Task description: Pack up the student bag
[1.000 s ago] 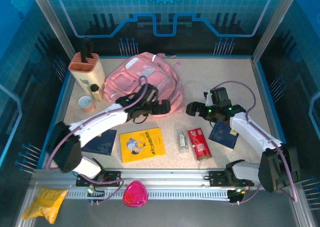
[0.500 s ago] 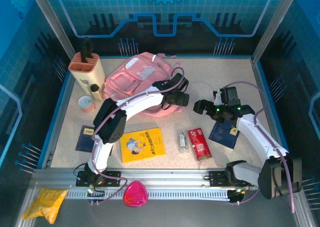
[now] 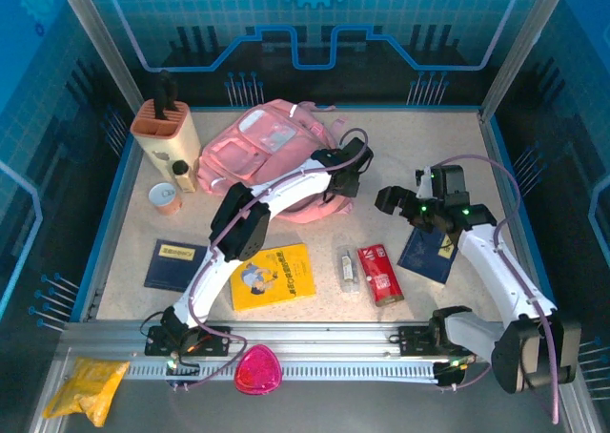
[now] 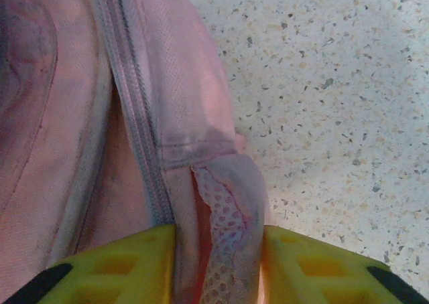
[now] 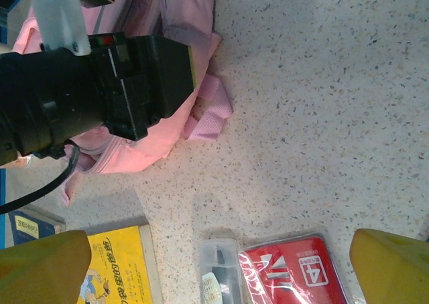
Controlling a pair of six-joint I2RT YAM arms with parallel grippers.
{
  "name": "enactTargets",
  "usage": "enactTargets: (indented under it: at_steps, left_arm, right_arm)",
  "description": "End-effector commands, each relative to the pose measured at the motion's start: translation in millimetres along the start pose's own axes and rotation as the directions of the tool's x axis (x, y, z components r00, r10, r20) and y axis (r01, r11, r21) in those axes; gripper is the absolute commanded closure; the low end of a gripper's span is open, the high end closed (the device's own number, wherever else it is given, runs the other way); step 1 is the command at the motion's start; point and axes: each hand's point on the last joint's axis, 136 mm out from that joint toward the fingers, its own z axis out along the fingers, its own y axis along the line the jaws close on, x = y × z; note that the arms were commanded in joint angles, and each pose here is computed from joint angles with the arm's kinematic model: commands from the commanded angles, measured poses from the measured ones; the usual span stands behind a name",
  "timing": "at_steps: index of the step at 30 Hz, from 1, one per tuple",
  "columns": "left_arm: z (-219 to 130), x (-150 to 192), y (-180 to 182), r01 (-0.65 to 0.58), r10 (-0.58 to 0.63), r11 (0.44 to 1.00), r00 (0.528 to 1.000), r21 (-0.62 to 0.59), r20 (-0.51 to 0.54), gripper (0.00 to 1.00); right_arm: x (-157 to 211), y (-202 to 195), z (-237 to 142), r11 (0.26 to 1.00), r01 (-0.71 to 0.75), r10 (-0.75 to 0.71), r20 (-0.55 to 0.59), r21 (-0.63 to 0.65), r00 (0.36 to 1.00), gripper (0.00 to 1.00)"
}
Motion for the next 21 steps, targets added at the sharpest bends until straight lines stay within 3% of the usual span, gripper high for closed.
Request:
enactTargets:
  at_steps: [1,8,13,17,21]
  left_arm:
    - [10,7,0,-0.039,0.039,0.999,0.999,-0.001,-0.025,0.75]
    - [15,23,-18,-0.142,0.146,0.987,0.988,0.075,-0.049,1.00]
    - [6,36,-40,-0.285,0.292,0.949,0.956,0.137,-0.033,1.00]
    - [-10,46,-69,-0.364,0.378,0.889,0.926,0.279,0.003,1.00]
    - [-22,56,-83,-0.453,0.466,0.839,0.884,0.301,0.031,1.00]
  right_arm:
    - [-4,3,-9,1.000,0.003,-0.002,0.025,-0.012,1.000,0.00]
    - [-9,0,-15,1.000,0.010,-0.011,0.058,0.010,0.998,0.00]
    - [-10,-5,-18,1.000,0.001,-0.003,0.070,0.027,0.998,0.00]
    - [-14,-10,-22,0.999,-0.011,0.007,0.090,0.042,0.996,0.00]
    - [-20,-14,-28,0.998,-0.022,0.015,0.117,0.062,0.993,0.00]
